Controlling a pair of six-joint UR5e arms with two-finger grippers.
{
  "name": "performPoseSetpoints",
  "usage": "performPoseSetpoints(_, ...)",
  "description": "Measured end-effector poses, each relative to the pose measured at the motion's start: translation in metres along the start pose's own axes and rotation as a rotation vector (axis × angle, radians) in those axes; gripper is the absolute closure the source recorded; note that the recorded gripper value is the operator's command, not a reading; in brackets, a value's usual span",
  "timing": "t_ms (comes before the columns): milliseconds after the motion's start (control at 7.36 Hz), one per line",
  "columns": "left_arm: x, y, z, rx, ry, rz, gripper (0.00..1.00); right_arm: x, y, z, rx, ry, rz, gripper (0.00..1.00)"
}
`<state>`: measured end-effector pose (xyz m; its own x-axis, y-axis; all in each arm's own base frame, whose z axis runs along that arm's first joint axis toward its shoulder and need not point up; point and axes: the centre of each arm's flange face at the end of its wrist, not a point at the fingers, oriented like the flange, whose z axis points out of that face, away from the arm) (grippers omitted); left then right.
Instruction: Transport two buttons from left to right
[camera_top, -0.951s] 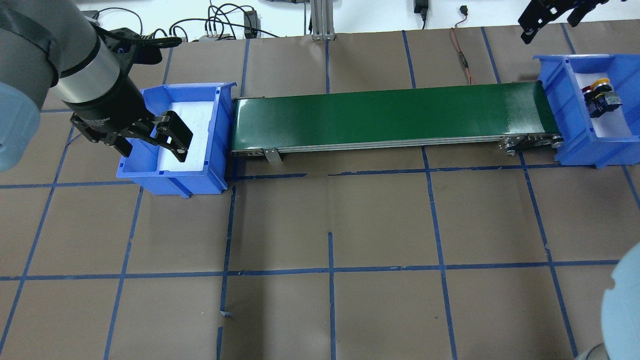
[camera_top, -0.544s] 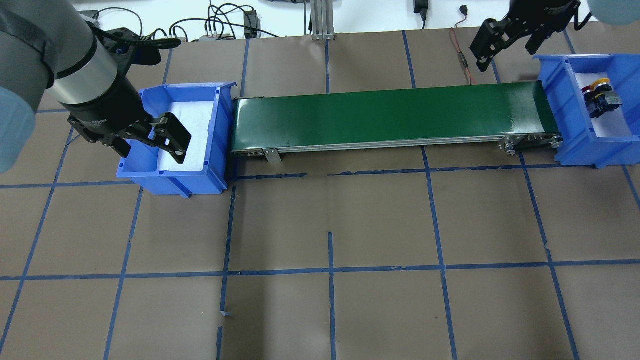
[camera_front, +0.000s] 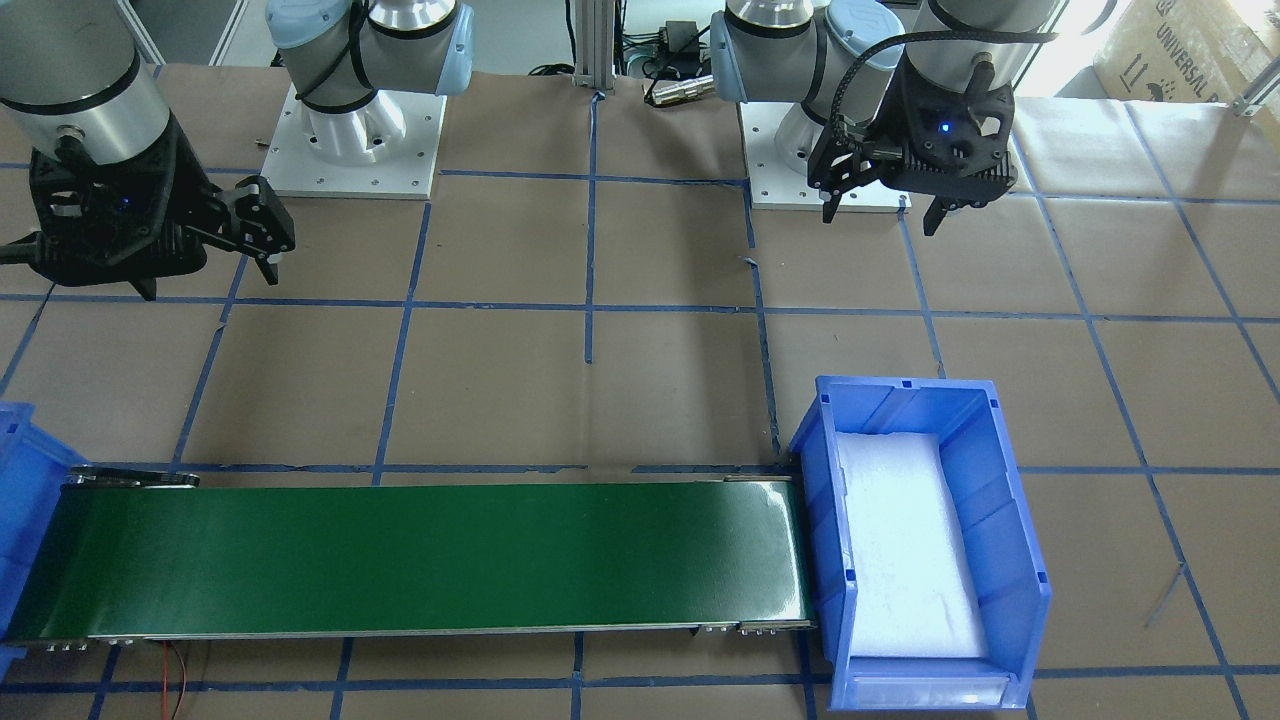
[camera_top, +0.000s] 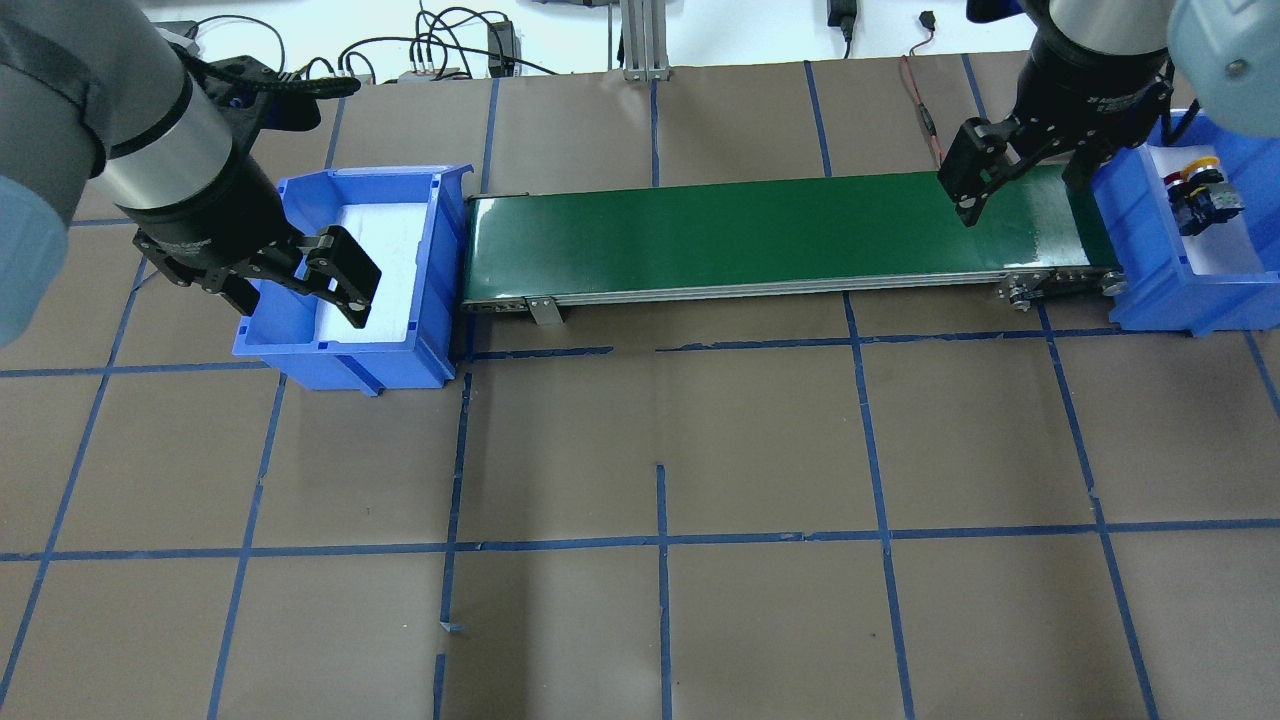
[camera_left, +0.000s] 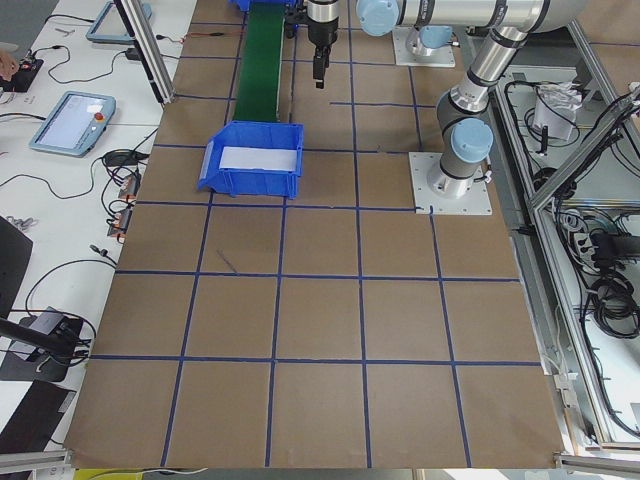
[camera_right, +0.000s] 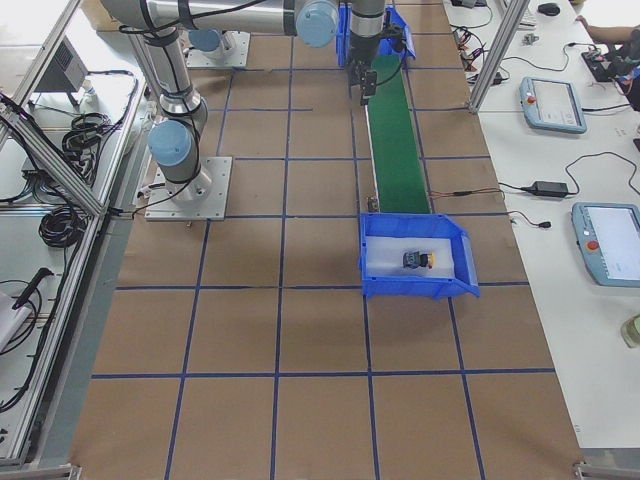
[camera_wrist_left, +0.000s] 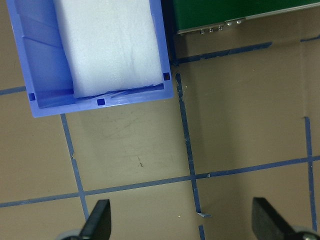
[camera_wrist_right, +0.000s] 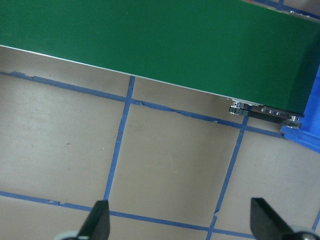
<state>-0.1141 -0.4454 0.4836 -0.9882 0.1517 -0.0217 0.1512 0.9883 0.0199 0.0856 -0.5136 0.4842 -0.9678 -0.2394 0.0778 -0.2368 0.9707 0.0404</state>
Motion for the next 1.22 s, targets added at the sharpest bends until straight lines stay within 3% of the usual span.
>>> performPoseSetpoints(680, -0.001, -0.004, 0.002, 0.003, 0.004, 0.000, 0.00, -0.018, 0.014, -0.018, 0.051, -0.061, -0.019, 0.00)
performPoseSetpoints(1223, -0.004, -0.004, 0.003, 0.001, 0.005, -0.006, 0.00, -0.023, 0.009, -0.017, 0.058, -0.061, -0.037, 0.00)
